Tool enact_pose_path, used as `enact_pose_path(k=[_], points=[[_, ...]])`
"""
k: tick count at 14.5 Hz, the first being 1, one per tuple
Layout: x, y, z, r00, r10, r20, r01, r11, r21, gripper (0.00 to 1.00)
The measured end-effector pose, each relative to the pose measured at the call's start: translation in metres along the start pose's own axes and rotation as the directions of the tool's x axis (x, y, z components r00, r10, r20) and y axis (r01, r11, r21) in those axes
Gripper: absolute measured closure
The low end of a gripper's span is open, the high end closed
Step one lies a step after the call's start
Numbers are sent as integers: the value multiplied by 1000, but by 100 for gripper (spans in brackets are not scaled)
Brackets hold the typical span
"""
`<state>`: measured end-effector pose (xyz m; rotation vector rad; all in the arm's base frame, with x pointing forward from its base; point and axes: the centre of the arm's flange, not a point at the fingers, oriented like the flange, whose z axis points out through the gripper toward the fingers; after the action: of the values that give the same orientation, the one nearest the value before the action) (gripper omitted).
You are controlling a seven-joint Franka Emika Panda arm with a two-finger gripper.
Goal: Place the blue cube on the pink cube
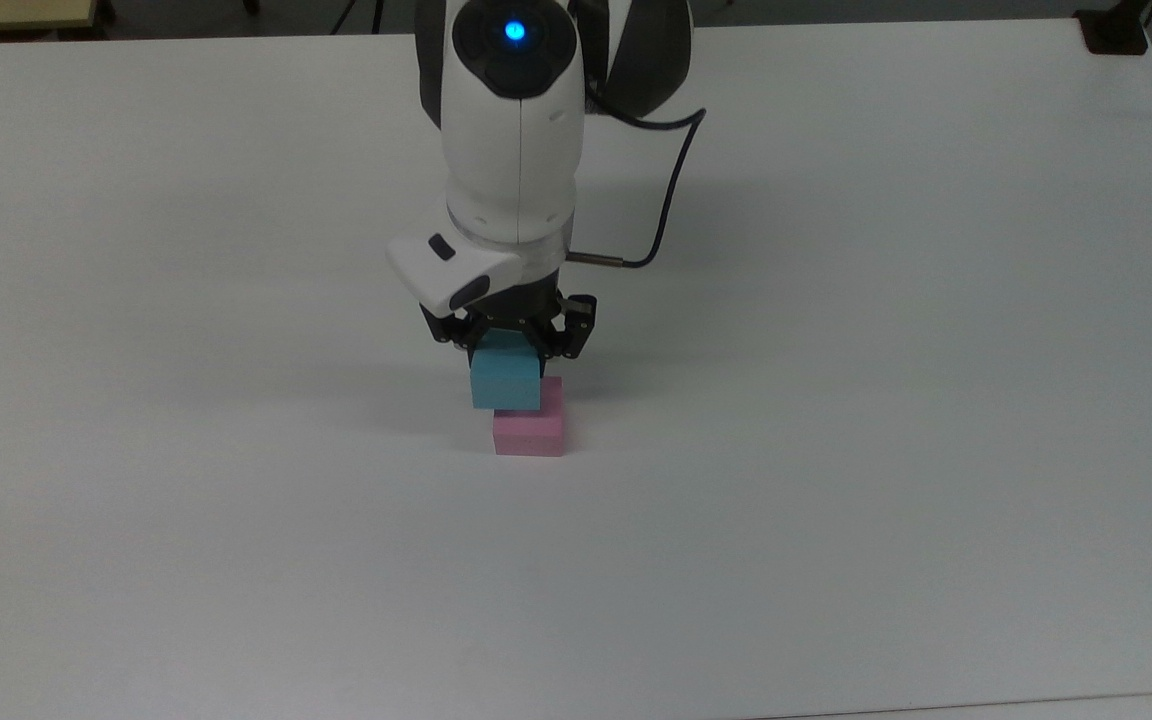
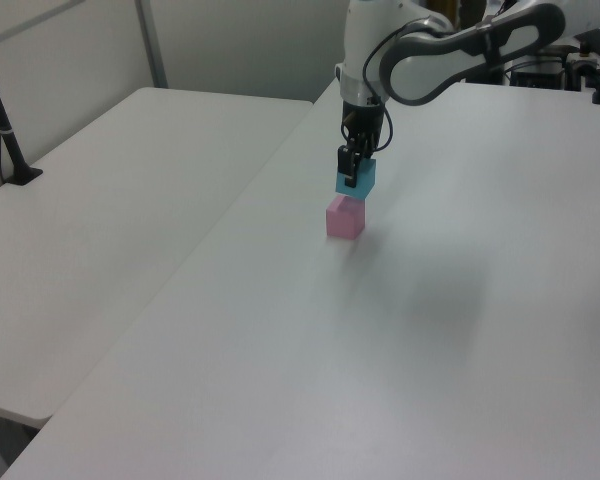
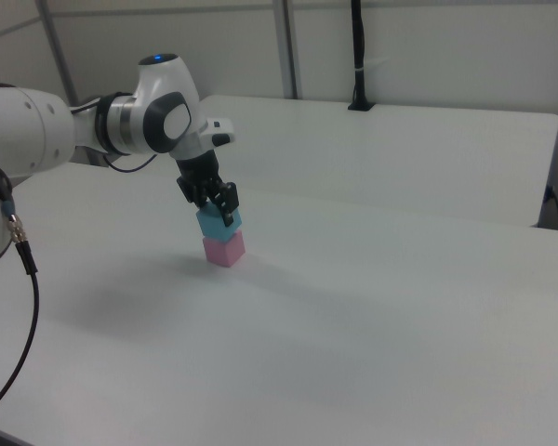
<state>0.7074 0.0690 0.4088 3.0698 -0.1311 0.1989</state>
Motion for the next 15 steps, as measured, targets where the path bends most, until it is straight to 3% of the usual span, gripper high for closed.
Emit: enact_pose_path(k=[3, 7, 11, 15], points=[[7, -6, 18, 1000, 13, -14, -13, 1000, 5, 41], [10, -9, 19, 999, 30, -32, -30, 1000, 11, 1], [14, -2, -26, 996, 44, -76, -43, 999, 19, 0], [-34, 35, -136, 995, 84, 47, -83, 996, -23, 0]])
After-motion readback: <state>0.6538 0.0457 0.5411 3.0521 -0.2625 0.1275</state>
